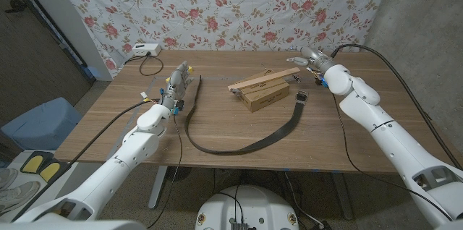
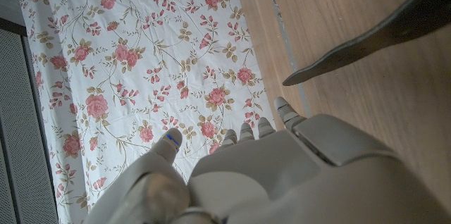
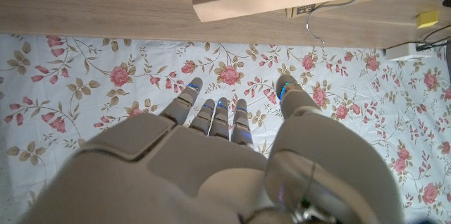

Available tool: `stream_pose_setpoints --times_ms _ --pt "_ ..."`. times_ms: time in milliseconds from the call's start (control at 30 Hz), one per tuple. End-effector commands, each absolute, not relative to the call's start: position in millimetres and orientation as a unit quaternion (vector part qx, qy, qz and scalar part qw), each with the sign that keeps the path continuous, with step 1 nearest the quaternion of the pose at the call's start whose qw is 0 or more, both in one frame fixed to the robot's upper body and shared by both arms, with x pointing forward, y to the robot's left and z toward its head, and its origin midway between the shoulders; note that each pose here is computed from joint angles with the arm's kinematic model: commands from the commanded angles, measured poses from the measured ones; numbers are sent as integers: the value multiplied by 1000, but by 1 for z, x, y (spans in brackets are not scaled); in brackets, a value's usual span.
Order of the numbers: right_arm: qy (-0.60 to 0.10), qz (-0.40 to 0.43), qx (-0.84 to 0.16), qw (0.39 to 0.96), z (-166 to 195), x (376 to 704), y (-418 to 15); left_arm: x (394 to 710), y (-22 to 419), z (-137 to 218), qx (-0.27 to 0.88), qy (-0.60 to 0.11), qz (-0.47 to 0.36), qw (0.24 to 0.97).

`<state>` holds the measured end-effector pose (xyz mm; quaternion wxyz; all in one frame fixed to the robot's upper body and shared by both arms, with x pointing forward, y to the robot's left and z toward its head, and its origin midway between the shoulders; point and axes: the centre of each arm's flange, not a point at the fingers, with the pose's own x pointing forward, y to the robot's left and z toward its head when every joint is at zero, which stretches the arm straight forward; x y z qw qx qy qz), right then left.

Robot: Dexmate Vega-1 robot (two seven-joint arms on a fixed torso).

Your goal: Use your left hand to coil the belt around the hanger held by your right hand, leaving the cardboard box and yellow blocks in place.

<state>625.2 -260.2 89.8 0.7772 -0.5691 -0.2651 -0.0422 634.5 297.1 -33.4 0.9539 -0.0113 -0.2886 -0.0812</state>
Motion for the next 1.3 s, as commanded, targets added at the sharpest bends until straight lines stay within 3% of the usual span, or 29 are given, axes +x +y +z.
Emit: stream_pose_setpoints --times_ms 33,933,1300 --pt "-221 -24 -659 719 102 637 -247 638 295 -32 -13 -285 -81 955" --pt "-102 -26 -776 621 91 653 -268 652 276 -26 -14 -277 -87 957" --pt "-98 -19 -802 589 84 661 -261 653 268 -25 -19 -278 -90 956"
